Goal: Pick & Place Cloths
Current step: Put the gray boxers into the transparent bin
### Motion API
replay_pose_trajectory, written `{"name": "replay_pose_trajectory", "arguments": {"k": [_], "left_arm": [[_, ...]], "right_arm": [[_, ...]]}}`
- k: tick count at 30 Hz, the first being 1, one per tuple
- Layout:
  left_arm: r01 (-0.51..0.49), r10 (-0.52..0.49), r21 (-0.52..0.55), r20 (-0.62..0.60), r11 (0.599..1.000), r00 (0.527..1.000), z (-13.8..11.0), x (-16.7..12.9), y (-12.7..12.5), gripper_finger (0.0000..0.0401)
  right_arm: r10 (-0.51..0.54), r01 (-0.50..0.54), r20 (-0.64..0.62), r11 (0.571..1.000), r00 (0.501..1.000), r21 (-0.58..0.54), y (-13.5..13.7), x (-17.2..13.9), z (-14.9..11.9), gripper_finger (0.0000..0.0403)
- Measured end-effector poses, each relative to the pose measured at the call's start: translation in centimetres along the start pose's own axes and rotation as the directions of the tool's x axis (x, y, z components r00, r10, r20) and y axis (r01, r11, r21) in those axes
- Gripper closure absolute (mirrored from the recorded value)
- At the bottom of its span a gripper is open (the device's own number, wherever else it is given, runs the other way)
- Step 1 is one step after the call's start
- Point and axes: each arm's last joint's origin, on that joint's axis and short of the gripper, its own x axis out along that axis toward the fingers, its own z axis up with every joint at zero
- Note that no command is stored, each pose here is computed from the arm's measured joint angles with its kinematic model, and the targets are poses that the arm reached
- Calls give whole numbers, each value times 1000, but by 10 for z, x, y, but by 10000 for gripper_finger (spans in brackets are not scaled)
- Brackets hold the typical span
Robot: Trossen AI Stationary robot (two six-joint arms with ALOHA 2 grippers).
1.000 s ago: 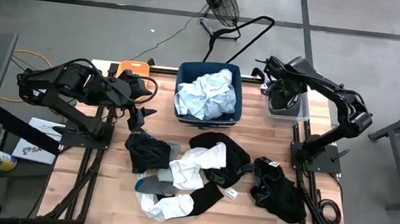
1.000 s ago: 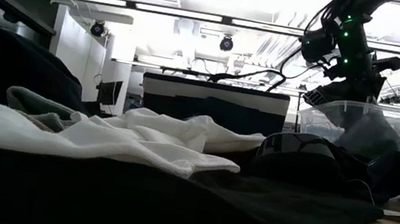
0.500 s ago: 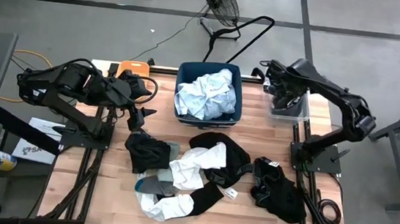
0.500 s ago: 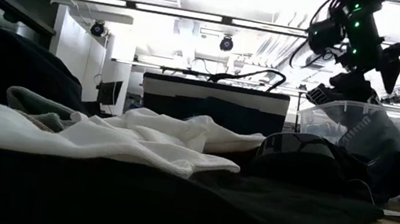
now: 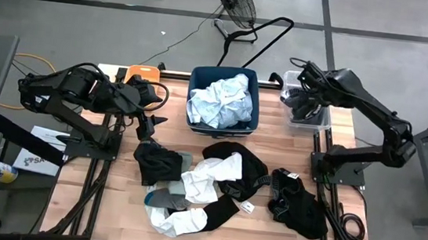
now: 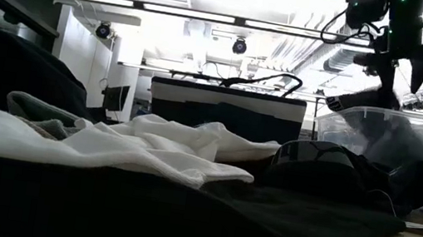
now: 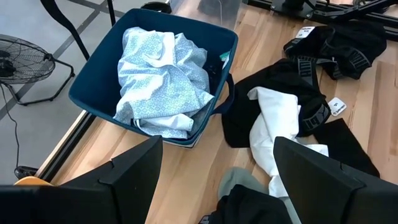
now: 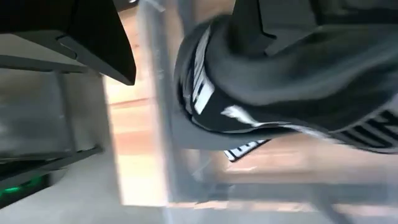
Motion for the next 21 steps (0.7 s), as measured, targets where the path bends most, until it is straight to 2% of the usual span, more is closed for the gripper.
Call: {"name": "replay_pose_trajectory", "arguments": {"k": [6, 9, 12, 16, 18, 21], "left_arm": [[0, 0, -6, 1, 1000, 1000, 0, 0, 0, 103], [1, -1, -7, 1, 1000, 1000, 0, 0, 0, 103], [1, -1, -7, 1, 1000, 1000, 0, 0, 0, 103], [1, -1, -7, 1, 1000, 1000, 0, 0, 0, 103], [1, -1, -7, 1, 1000, 1000, 0, 0, 0, 103], [1, -1, -7, 1, 1000, 1000, 0, 0, 0, 103]], "right_arm": [[89, -90, 10, 995, 996, 42, 2, -3, 2, 170], [145, -150, 51, 982, 988, 115, 7, -4, 7, 170], [246, -258, 88, 950, 965, 176, 15, -6, 13, 170], [394, -404, 90, 898, 915, 176, 28, -7, 20, 170], [420, -429, 86, 886, 903, 176, 32, -6, 23, 170], [404, -409, 69, 896, 912, 173, 38, -1, 24, 170]]}}
